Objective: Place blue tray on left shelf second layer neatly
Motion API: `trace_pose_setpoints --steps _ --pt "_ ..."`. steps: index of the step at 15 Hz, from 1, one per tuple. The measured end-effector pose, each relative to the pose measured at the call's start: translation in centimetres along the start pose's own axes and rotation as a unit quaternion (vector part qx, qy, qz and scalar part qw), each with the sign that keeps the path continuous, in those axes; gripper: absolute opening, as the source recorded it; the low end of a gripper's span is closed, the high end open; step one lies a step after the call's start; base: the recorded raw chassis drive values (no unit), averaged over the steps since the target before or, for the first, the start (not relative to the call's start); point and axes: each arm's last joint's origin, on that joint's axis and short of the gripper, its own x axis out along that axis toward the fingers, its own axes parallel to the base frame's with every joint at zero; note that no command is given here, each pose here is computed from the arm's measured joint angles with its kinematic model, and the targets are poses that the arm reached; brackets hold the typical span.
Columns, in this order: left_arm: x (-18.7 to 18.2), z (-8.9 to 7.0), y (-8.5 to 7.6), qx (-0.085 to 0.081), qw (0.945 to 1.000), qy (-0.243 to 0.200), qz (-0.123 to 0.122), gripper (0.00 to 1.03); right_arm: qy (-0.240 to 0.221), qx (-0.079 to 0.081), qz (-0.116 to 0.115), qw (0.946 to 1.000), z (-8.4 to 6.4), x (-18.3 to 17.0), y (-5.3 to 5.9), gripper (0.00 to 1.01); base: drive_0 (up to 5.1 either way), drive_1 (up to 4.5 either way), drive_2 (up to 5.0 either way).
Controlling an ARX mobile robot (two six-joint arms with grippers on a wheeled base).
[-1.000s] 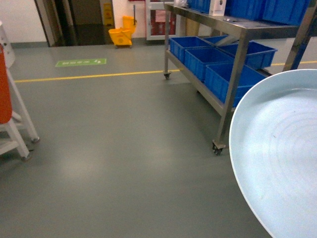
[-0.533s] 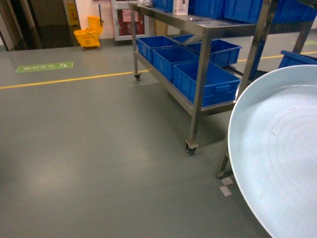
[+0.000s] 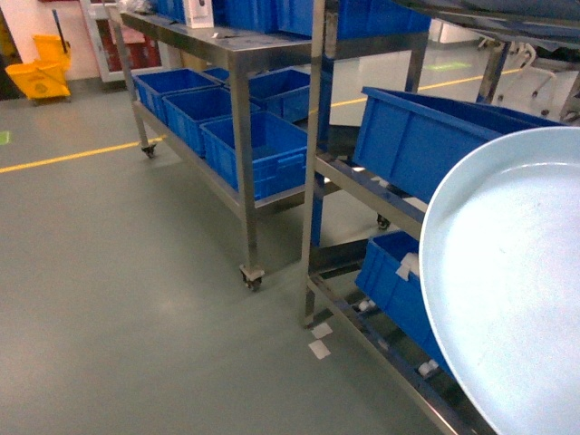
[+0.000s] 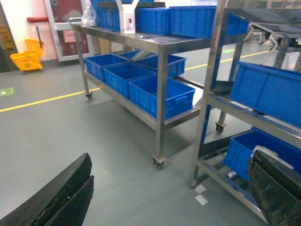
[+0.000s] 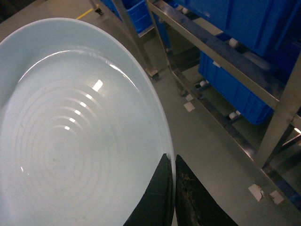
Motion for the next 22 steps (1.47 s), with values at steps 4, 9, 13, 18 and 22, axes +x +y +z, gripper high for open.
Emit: trace_pose_setpoints --steps 4,9,13,18,22 --pt "0.0 0.0 -0.03 0.0 1.0 0.0 -0.002 0.98 -0.001 0.0 -0.002 1.0 0.02 -0.01 -0.02 0.02 -1.5 -1.54 -1.5" --pt "0.0 0.01 0.02 0.0 1.0 -0.001 0.002 0.98 -0.001 0.0 0.001 1.0 0.01 -0.01 0.01 0.02 -1.5 -1.54 -1.5" --pt "0.0 0.01 0.01 0.0 1.0 -0.001 0.001 0.98 -0.001 0.0 0.001 1.0 0.01 -0.01 0.01 0.02 -1.5 -1.53 -1.5" --pt "0.0 0.01 0.01 0.0 1.0 -0.001 0.001 0.98 -0.001 0.0 0.001 1.0 0.01 -0.01 0.01 0.02 -1.6 -1.55 -1.6" --pt "0.0 0.01 0.01 0.0 1.0 -0.001 0.001 0.98 -0.001 0.0 0.001 1.0 0.01 -0.01 0.01 0.02 -1.6 -1.62 -1.6"
